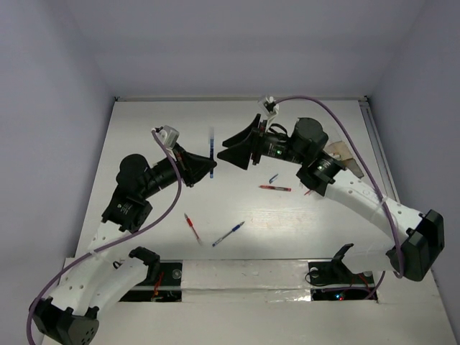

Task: Sort the stationery into containers
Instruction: Close the pen cap on the pen.

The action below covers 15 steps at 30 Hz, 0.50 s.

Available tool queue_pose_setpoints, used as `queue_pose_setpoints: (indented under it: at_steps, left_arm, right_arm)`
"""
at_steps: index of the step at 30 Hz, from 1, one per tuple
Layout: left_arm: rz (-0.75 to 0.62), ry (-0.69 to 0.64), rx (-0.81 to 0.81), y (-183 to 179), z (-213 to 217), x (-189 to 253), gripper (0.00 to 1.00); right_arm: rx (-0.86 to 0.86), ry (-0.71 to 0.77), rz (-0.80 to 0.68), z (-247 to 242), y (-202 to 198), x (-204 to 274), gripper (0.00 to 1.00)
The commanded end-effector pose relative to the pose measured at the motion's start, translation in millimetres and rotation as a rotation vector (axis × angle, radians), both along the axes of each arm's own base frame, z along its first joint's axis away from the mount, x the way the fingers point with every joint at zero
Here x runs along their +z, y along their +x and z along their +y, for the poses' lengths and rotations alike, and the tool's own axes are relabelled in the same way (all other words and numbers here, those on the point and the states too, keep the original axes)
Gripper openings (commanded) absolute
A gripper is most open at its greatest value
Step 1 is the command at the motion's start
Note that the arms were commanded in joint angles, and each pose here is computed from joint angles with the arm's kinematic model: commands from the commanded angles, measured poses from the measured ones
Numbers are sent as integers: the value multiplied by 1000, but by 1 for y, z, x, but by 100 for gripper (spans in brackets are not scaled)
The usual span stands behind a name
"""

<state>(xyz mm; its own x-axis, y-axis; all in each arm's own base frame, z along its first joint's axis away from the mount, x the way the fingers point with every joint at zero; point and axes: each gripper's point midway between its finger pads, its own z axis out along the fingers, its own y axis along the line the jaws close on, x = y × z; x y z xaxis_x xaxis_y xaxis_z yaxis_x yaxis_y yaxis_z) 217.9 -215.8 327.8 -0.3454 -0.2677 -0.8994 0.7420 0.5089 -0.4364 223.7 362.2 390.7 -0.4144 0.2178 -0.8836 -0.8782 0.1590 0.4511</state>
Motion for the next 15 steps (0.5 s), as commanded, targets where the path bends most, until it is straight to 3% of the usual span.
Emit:
queue_pose_setpoints:
  at_steps: [1, 8, 10, 15]
  left_arm:
    - [-75, -52, -85, -10, -9, 19, 0]
    - [-55, -54, -119, -9, -14, 13, 0]
    - [-49, -54, -124, -9, -15, 12, 0]
    - [-32, -45, -123, -8, -16, 6, 0]
  right_arm:
    - [20, -4, -25, 8, 6, 6, 68]
    - [55, 13, 7, 18, 10, 3, 56]
    - [70, 21, 21, 21, 9, 0, 38]
    - [66, 58, 45, 22, 10, -3, 18]
